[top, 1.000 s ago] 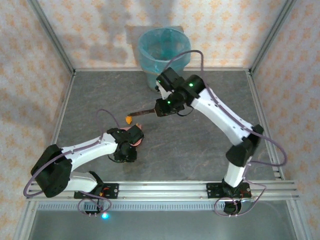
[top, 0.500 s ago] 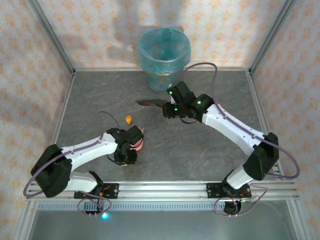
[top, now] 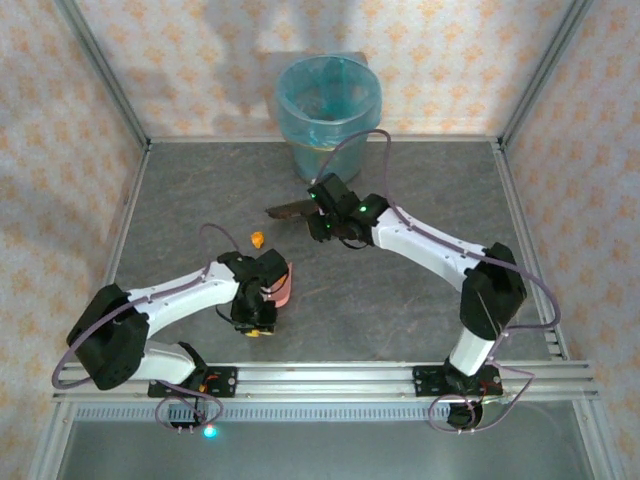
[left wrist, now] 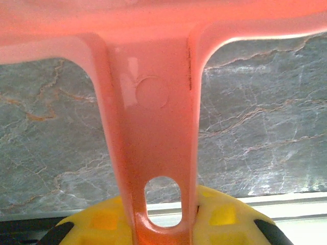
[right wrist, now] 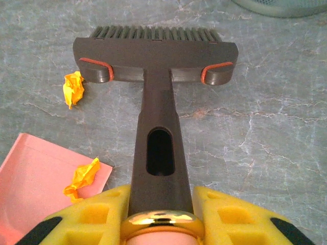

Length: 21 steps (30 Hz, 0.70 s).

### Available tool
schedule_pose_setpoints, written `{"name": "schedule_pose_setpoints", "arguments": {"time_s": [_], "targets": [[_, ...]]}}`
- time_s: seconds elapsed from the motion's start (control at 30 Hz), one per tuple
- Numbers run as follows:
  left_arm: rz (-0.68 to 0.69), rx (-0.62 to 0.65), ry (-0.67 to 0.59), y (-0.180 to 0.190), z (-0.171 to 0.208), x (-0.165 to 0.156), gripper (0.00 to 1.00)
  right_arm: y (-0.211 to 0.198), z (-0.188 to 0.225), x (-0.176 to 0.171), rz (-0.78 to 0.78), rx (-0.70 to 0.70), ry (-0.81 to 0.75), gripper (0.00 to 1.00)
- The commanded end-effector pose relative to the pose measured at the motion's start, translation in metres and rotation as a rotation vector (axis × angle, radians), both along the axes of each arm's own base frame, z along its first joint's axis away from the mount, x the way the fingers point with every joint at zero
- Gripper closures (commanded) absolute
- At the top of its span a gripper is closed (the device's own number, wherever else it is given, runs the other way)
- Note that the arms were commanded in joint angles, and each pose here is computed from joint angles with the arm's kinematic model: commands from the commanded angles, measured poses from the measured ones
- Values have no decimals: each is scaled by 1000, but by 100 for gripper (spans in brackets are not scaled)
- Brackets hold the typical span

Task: Sweep away the paper scraps from the table

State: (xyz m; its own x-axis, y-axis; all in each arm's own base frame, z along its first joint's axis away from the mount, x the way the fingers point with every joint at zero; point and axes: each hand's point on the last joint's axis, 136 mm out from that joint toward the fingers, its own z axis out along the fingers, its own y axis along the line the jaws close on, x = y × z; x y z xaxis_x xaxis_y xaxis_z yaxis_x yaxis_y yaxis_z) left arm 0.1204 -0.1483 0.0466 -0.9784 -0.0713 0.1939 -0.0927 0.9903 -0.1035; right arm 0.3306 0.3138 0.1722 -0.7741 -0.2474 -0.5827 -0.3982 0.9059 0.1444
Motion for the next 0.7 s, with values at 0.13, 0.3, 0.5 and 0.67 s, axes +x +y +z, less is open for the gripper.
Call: {"name": "schedule_pose_setpoints", "arguments": {"time_s": [0.13,0.3,0.5,0.67], "targets": [[23,10,92,10,12,-7,100,21,9,6,36,47,-47,100],[55,3,115,17,12,-3,100,35,2,8,60,58,-34,100],[62,-1,122,15,11,4,100,46,-15,1,114,-9,-2,100],[70,4,112,16,11,10,100,39,-15,-16,136,-24,28,100]]}}
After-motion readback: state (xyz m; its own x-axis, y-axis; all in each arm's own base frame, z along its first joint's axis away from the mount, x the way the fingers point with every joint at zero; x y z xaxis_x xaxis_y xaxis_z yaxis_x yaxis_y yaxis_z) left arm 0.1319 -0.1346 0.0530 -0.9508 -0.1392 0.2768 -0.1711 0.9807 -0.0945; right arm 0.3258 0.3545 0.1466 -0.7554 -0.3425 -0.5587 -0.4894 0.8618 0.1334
